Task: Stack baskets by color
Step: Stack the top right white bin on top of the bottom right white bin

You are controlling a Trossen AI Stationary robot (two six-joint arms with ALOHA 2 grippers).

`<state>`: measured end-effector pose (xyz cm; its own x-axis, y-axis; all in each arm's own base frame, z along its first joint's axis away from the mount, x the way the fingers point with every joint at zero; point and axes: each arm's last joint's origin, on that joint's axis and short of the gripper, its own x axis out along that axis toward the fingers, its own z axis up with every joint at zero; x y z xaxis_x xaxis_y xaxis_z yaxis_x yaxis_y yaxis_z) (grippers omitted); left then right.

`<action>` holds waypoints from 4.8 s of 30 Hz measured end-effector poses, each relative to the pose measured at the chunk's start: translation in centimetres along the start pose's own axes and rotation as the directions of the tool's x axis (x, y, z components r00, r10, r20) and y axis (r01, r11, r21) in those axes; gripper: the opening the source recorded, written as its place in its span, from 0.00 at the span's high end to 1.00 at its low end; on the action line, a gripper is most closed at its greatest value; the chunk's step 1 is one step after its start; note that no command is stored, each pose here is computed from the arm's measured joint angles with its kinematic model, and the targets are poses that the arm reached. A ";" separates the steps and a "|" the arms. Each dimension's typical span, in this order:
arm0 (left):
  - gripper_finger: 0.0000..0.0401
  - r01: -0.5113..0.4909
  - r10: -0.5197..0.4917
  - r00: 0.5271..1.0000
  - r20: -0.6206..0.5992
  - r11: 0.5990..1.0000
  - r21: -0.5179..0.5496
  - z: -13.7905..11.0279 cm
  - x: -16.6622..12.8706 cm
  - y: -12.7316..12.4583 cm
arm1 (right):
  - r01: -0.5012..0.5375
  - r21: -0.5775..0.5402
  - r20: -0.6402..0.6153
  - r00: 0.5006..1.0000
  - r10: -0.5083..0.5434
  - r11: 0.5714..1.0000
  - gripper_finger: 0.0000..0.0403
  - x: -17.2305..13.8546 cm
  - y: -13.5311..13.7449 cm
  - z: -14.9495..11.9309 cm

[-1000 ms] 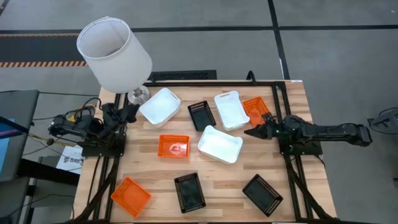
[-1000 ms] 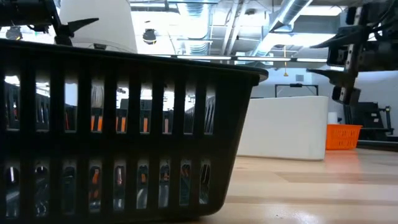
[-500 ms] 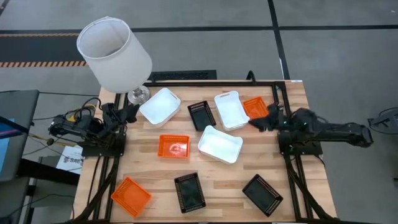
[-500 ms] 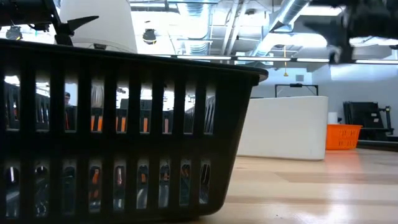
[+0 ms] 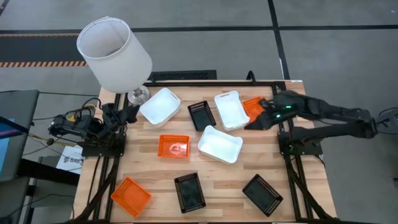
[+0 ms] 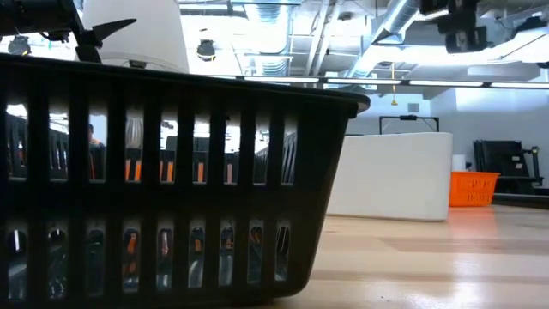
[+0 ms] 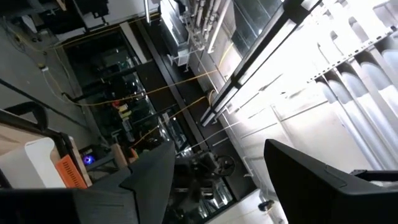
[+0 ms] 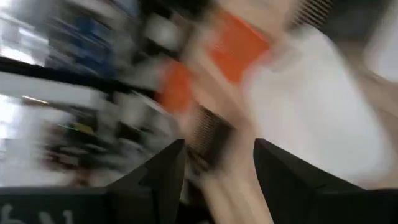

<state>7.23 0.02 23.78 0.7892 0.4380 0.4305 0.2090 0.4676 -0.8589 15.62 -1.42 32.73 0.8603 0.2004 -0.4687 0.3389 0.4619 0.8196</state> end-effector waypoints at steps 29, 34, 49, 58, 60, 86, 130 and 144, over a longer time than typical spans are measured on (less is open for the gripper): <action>0.41 -0.041 0.043 0.998 -0.035 0.997 0.068 -0.4 0.0 0.5 | 0.834 -0.087 -0.242 0.512 -0.824 0.544 0.54 11.3 -13.6 11.6; 0.41 -0.050 0.052 0.998 -0.034 0.996 0.073 -0.4 0.0 0.6 | 0.842 -0.092 -0.259 0.496 -0.829 0.532 0.55 11.7 -14.7 11.9; 0.41 -0.077 0.078 0.997 -0.013 0.993 0.084 -0.4 0.0 0.7 | 0.845 -0.091 -0.244 0.494 -0.835 0.526 0.56 10.2 -14.0 12.0; 0.41 -0.102 0.104 0.995 -0.012 0.990 0.100 -0.5 -0.1 0.9 | 0.797 -0.096 -0.177 0.576 -0.798 0.597 0.56 11.2 -13.2 12.3; 0.41 -0.107 0.109 0.994 -0.015 0.989 0.099 -0.6 -0.1 1.0 | 0.781 -0.085 -0.155 0.603 -0.783 0.618 0.56 11.7 -12.8 12.2; 0.41 -0.116 0.118 0.993 -0.021 0.991 0.072 -0.6 -0.1 1.1 | 0.652 -0.062 0.024 0.758 -0.652 0.756 0.61 14.8 -7.3 12.1; 0.41 -0.146 0.150 0.988 -0.030 0.984 0.106 -0.8 -0.1 1.4 | 0.896 -0.128 -0.150 0.406 -0.902 0.425 0.47 13.4 -15.3 11.1; 0.41 -0.171 0.172 0.985 0.002 0.979 0.107 -0.7 -0.1 1.5 | 0.886 -0.124 -0.169 0.426 -0.889 0.448 0.47 13.5 -15.8 11.3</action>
<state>7.87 0.09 22.24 0.8123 0.5132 0.2771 0.0080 0.4652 -0.8852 26.21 -15.74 17.15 0.0007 -0.1791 -0.9838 0.8665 0.4911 -0.0888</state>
